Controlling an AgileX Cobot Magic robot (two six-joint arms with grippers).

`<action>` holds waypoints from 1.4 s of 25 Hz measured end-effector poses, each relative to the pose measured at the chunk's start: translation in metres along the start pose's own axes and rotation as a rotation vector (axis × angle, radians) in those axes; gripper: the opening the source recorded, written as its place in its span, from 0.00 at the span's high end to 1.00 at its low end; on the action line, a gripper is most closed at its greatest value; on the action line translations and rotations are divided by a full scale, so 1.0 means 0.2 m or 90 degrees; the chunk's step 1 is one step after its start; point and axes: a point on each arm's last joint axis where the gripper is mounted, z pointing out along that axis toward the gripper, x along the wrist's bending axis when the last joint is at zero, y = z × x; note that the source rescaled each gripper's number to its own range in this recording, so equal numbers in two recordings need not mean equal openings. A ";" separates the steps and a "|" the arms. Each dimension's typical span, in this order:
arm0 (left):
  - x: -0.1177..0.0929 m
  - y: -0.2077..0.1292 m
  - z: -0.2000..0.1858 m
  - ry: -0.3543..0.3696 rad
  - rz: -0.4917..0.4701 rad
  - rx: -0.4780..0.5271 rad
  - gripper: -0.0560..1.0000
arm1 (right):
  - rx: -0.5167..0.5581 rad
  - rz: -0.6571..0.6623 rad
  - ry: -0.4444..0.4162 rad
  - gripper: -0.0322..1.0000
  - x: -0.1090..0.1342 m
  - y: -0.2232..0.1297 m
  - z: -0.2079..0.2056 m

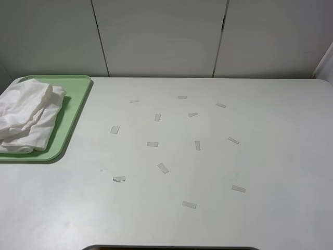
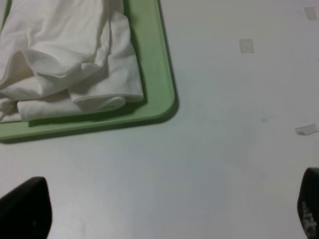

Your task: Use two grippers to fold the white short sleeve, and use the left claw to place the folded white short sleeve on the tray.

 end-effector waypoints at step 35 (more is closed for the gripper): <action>0.00 0.00 0.00 0.000 -0.002 0.000 0.02 | 0.000 0.000 0.000 0.00 0.00 0.00 0.00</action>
